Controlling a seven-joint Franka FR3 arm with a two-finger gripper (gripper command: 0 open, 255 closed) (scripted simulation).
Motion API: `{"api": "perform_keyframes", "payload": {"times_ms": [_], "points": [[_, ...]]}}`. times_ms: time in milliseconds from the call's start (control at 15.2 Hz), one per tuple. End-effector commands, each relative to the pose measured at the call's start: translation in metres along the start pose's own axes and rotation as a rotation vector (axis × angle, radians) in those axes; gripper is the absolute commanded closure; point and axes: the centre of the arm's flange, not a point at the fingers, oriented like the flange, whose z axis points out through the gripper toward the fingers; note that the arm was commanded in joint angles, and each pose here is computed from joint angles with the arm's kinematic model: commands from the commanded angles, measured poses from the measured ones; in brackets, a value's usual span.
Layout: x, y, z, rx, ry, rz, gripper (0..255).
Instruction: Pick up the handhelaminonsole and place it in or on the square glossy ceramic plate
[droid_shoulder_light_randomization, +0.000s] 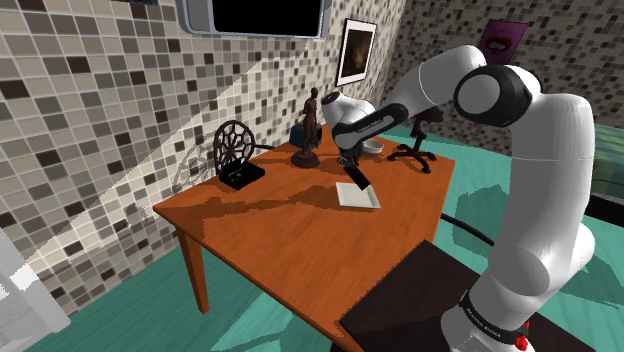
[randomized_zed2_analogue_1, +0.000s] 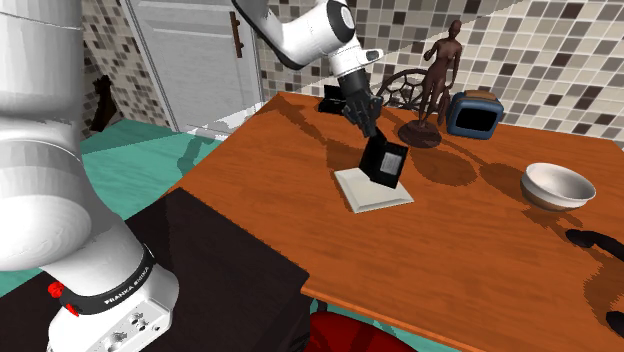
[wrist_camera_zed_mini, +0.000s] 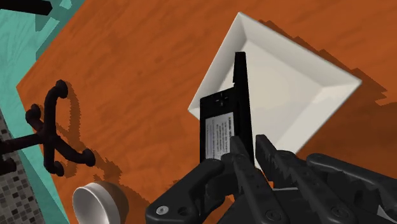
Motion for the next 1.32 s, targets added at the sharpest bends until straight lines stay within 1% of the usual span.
{"api": "perform_keyframes", "payload": {"times_ms": [0,1122,1254], "points": [[0.007,-0.004,0.004,0.0,0.0,0.0,255],[0.011,-0.051,0.08,0.0,0.0,0.0,255],[0.011,-0.051,0.08,0.0,0.0,0.0,255]]}}
